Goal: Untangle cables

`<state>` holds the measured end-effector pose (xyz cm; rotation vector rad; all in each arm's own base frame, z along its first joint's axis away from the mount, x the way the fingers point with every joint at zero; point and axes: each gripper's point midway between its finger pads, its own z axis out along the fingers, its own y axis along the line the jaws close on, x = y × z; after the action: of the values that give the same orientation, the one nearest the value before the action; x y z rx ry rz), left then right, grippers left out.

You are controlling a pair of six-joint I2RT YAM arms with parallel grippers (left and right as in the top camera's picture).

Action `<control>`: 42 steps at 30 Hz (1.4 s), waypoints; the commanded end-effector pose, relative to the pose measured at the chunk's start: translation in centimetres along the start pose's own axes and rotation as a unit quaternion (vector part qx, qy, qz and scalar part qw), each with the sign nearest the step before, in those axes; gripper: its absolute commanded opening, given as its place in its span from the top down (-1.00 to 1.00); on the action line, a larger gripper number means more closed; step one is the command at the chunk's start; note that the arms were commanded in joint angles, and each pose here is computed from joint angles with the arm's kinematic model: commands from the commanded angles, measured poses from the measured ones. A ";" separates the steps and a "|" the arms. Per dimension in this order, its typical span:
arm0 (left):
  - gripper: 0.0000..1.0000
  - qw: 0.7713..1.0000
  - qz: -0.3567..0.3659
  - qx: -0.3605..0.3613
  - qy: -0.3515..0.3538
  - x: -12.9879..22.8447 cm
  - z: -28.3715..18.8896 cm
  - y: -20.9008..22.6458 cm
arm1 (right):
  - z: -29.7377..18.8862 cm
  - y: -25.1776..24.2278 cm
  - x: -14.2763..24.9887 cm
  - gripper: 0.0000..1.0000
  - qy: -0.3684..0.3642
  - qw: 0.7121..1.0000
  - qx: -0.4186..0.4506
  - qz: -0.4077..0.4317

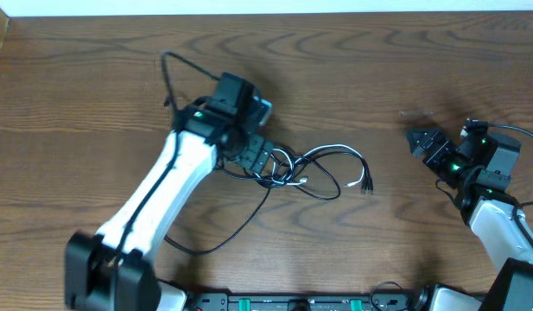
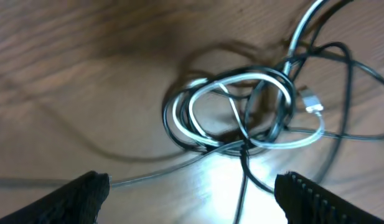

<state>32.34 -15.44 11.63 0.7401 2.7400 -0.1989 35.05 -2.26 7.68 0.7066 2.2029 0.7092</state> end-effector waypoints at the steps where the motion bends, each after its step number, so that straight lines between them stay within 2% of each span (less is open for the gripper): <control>1: -0.80 0.999 0.051 0.001 0.019 -0.1 1.9 0.3 | -0.1 0.0 -0.1 -0.89 0.000 1.000 -0.005 0.005; 4: -0.79 0.993 0.100 0.043 0.046 0.8 3.8 -0.8 | -0.1 0.1 -0.1 -0.89 -0.001 1.000 -0.006 0.004; 8: -0.79 0.987 0.125 0.085 0.057 1.2 5.6 -2.0 | -0.1 0.1 -0.1 -0.91 -0.001 1.000 -0.006 0.004; 15: -0.80 0.986 0.122 0.089 0.071 1.2 8.8 -1.7 | -0.1 0.1 -0.1 -0.91 -0.001 1.000 -0.006 0.004; 22: -0.75 0.987 0.123 0.085 0.056 0.4 9.4 -1.5 | -0.1 0.1 -0.1 -0.92 -0.001 1.000 -0.006 0.004; 24: -0.45 0.987 0.124 0.084 0.051 0.2 9.4 -1.5 | -0.1 0.1 -0.1 -0.93 -0.001 1.000 -0.006 0.004; 25: -0.23 0.988 0.123 0.083 0.049 0.1 9.5 -1.5 | -0.1 0.1 -0.1 -0.93 -0.001 1.000 -0.006 0.004; 29: -0.19 0.988 0.115 0.095 0.042 -0.2 9.4 -1.9 | -0.1 0.1 -0.1 -0.95 -0.001 1.000 -0.006 0.004; 31: -0.11 0.988 0.114 0.100 0.040 -0.3 9.4 -2.1 | -0.1 0.1 -0.1 -0.96 -0.001 1.000 -0.006 0.004; 35: 0.45 0.987 0.114 0.101 0.040 -0.2 9.4 -2.1 | -0.1 0.1 -0.1 -0.96 -0.001 1.000 -0.006 0.004; 36: 0.84 0.988 0.113 0.101 0.040 -0.2 9.4 -2.2 | -0.1 0.1 -0.1 -0.97 -0.001 1.000 -0.006 0.004; 42: 0.85 0.996 -0.027 0.090 -0.001 -3.1 8.9 -1.9 | -0.1 0.1 -0.1 -0.99 -0.001 1.000 -0.006 0.004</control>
<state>34.92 -19.60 3.03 0.9349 2.7375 -0.4094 35.14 -2.19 7.83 0.7016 2.1971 0.7175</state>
